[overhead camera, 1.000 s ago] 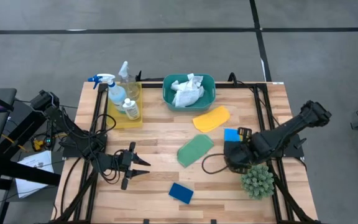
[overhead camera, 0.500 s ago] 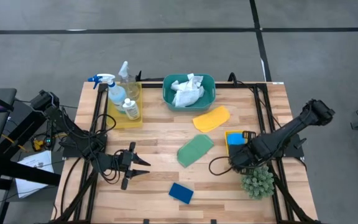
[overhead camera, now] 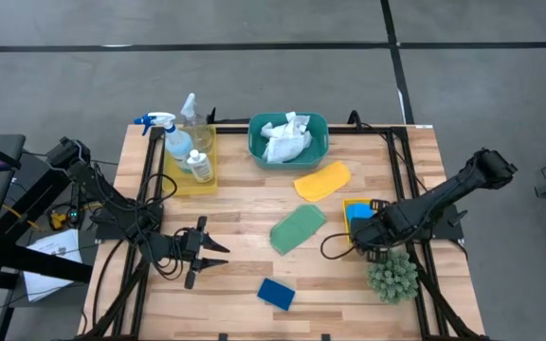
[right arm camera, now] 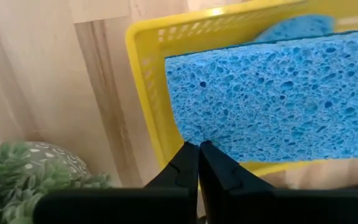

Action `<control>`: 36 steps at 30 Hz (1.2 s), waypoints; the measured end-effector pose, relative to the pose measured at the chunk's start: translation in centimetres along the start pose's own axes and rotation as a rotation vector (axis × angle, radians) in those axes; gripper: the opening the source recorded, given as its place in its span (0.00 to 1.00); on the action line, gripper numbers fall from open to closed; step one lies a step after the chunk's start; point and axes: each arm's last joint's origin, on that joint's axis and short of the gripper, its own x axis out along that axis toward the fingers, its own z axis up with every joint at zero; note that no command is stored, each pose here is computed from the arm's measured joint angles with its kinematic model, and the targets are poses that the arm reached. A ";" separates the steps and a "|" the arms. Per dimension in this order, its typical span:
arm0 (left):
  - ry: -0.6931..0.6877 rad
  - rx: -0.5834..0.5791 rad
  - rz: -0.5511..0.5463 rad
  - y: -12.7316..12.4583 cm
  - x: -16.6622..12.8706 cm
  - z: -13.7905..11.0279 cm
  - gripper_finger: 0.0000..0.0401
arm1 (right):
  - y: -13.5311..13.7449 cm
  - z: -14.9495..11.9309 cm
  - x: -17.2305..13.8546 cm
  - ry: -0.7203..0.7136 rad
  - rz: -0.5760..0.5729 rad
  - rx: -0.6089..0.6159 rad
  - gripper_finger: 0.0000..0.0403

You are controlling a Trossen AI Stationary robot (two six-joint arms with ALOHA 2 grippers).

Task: Pick & Place Kitchen Items
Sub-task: Put the blue sponge into the right yellow bin

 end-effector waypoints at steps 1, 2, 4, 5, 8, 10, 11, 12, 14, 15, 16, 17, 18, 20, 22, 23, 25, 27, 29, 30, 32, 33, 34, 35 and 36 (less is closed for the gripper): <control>-0.001 0.000 0.002 0.0 0.0 0.0 0.30 | 0.0 0.0 0.1 0.001 0.007 -0.007 0.00; -0.001 0.000 0.003 0.0 0.0 0.0 0.30 | -0.1 0.0 0.3 0.003 0.016 -0.009 0.00; -0.002 0.000 0.004 0.0 0.0 0.0 0.30 | -0.2 0.1 0.6 0.012 0.019 -0.004 0.00; -0.002 0.000 0.004 0.0 0.0 0.0 0.30 | -0.4 0.0 0.7 0.021 0.013 0.000 0.00; -0.002 0.001 0.004 0.0 0.0 0.0 0.30 | -0.6 0.1 0.7 0.023 0.012 0.005 0.00; -0.002 0.001 0.005 0.0 0.0 0.0 0.30 | -0.7 0.3 0.7 0.018 0.016 0.007 0.00; -0.002 0.001 0.005 0.0 0.0 0.0 0.30 | -0.8 0.3 0.7 0.016 0.019 0.005 0.00; -0.001 0.001 0.005 0.0 0.0 0.0 0.30 | -0.8 0.4 0.7 0.014 0.021 0.003 0.00; -0.002 0.001 0.005 0.0 0.0 0.0 0.30 | -0.9 0.5 0.7 0.012 0.023 0.003 0.00; -0.002 0.001 0.006 0.0 0.0 0.0 0.30 | -1.0 0.5 0.8 0.012 0.023 0.005 0.00; -0.002 0.001 0.006 0.0 0.0 0.0 0.30 | -1.0 0.6 0.8 0.013 0.025 0.008 0.00; -0.002 0.001 0.006 0.0 0.0 0.0 0.30 | -1.1 0.6 0.8 0.015 0.028 0.011 0.00; -0.002 0.002 0.005 0.0 0.0 0.0 0.30 | -1.1 0.6 0.8 0.019 0.036 0.012 0.00; -0.002 0.002 0.006 0.0 0.0 0.0 0.30 | -1.1 0.6 0.8 0.026 0.046 0.012 0.00; -0.002 0.002 0.006 0.0 0.0 0.0 0.30 | -1.1 0.6 0.8 0.026 0.046 0.012 0.00; -0.002 0.002 0.006 0.0 0.0 0.0 0.30 | -1.1 0.6 0.8 0.026 0.046 0.012 0.00; -0.002 0.002 0.007 0.0 0.0 0.0 0.30 | -1.1 0.6 0.8 0.026 0.046 0.012 0.00; -0.002 0.003 0.007 0.0 0.0 0.0 0.30 | -1.1 0.6 0.8 0.025 0.047 0.012 0.00; -0.002 0.003 0.007 0.0 0.0 0.0 0.30 | -1.1 0.6 0.8 0.025 0.047 0.012 0.00; -0.002 0.003 0.007 0.0 0.0 0.0 0.30 | -1.1 0.6 0.8 0.025 0.047 0.011 0.00; -0.002 0.003 0.007 0.0 0.0 0.0 0.30 | -1.1 0.7 0.8 0.024 0.047 0.011 0.00; -0.002 0.003 0.007 0.0 0.0 0.0 0.30 | -1.1 0.7 0.8 0.022 0.048 0.012 0.00; -0.002 0.003 0.007 0.0 0.0 0.0 0.30 | -1.1 0.7 0.8 0.019 0.050 0.012 0.00; -0.002 0.003 0.007 0.0 0.0 0.0 0.30 | -1.1 0.7 0.8 0.018 0.051 0.015 0.00; -0.002 0.003 0.007 0.0 0.0 0.0 0.30 | -1.1 0.7 0.8 0.017 0.051 0.022 0.00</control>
